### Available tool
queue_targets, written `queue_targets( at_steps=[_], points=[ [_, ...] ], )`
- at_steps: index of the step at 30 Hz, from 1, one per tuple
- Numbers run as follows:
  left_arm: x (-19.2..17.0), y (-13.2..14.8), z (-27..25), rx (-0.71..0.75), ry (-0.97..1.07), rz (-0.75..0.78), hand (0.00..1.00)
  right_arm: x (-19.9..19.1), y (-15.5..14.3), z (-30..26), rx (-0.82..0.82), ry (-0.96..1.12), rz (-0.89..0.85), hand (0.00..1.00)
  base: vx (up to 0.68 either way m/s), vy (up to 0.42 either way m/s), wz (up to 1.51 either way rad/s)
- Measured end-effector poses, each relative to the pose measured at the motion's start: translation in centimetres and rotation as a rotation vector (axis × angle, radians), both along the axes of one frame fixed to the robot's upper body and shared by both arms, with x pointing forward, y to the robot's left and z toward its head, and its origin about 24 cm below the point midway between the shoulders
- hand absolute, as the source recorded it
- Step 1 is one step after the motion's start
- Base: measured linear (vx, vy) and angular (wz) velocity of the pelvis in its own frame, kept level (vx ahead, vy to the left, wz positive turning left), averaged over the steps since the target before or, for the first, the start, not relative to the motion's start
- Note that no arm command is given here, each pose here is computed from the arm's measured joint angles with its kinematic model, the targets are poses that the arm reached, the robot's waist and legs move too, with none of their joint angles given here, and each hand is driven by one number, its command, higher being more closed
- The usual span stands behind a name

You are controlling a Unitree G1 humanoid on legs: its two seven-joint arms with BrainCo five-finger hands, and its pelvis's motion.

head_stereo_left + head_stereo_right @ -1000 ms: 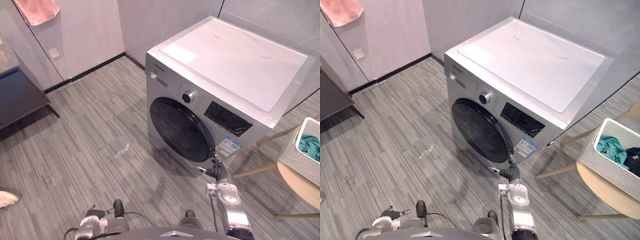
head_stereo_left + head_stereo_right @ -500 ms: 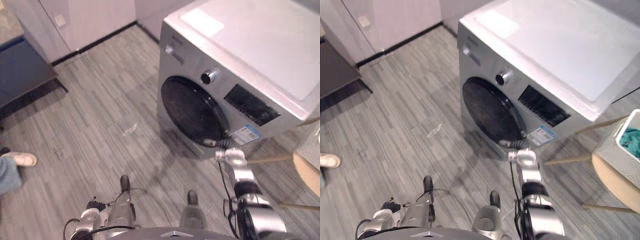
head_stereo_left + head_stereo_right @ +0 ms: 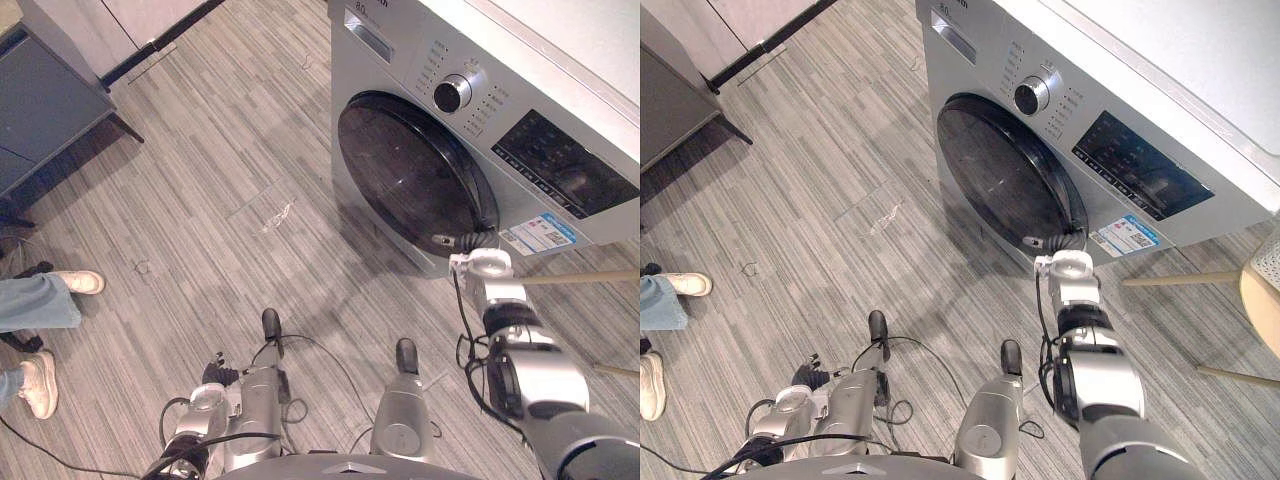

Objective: Pick up the laundry basket with both hands and put the clothes into the washing machine.

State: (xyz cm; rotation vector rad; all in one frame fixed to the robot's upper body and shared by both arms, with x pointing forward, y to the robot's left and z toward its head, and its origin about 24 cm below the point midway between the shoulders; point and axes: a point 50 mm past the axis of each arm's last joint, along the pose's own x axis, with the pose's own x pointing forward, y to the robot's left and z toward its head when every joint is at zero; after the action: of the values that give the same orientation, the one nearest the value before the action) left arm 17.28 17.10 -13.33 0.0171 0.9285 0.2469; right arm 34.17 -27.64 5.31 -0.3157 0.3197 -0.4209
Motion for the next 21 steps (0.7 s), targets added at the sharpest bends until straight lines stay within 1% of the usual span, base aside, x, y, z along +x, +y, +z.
queue_targets(
  at_steps=[1,3,6,8,9,10,11,13,16,19,21],
  points=[
    [-0.2,0.1,-0.1,0.001,0.012,0.003,0.0,-0.4,0.5,-0.4,0.0,-0.003,0.017,0.0,0.04,-0.039,0.0],
    [-1.3,0.4,-0.7,0.003,0.066,0.026,0.0,-2.3,2.8,-2.8,-0.009,0.032,0.132,0.0,0.07,-0.059,-0.04],
    [-1.6,0.8,-0.9,0.023,0.084,0.018,0.0,-4.8,5.4,-5.3,0.012,0.098,0.295,0.0,0.02,-0.052,0.01],
    [-2.1,1.1,-1.1,0.036,0.107,0.021,0.0,-7.2,8.8,-7.5,0.084,0.153,0.46,0.0,-0.02,-0.045,0.1],
    [-2.1,1.2,-1.1,0.038,0.111,0.026,0.0,-7.7,9.7,-7.9,0.11,0.162,0.496,0.0,-0.01,-0.037,0.13],
    [-2.4,1.5,-1.2,0.037,0.12,0.044,0.0,-8.6,11.3,-8.6,0.152,0.175,0.559,0.0,0.0,-0.03,0.14],
    [-2.6,1.8,-1.2,0.038,0.127,0.058,0.0,-9.4,13.0,-9.1,0.21,0.182,0.601,0.0,0.01,-0.026,0.13],
    [-2.7,2.2,-1.2,0.045,0.132,0.065,0.0,-10.1,14.9,-9.4,0.287,0.174,0.64,0.0,0.0,-0.017,0.06],
    [-2.8,2.6,-1.3,0.061,0.141,0.058,0.0,-10.0,15.1,-9.1,0.298,0.148,0.639,0.0,0.0,-0.003,0.01],
    [-2.8,2.8,-1.2,0.074,0.143,0.054,0.0,-9.6,13.6,-7.9,0.294,0.073,0.565,0.0,-0.02,-0.006,-0.03],
    [-2.9,2.6,-1.3,0.077,0.15,0.039,0.0,-9.9,11.9,-7.8,0.289,0.048,0.486,0.0,-0.01,-0.011,-0.02]
  ],
)
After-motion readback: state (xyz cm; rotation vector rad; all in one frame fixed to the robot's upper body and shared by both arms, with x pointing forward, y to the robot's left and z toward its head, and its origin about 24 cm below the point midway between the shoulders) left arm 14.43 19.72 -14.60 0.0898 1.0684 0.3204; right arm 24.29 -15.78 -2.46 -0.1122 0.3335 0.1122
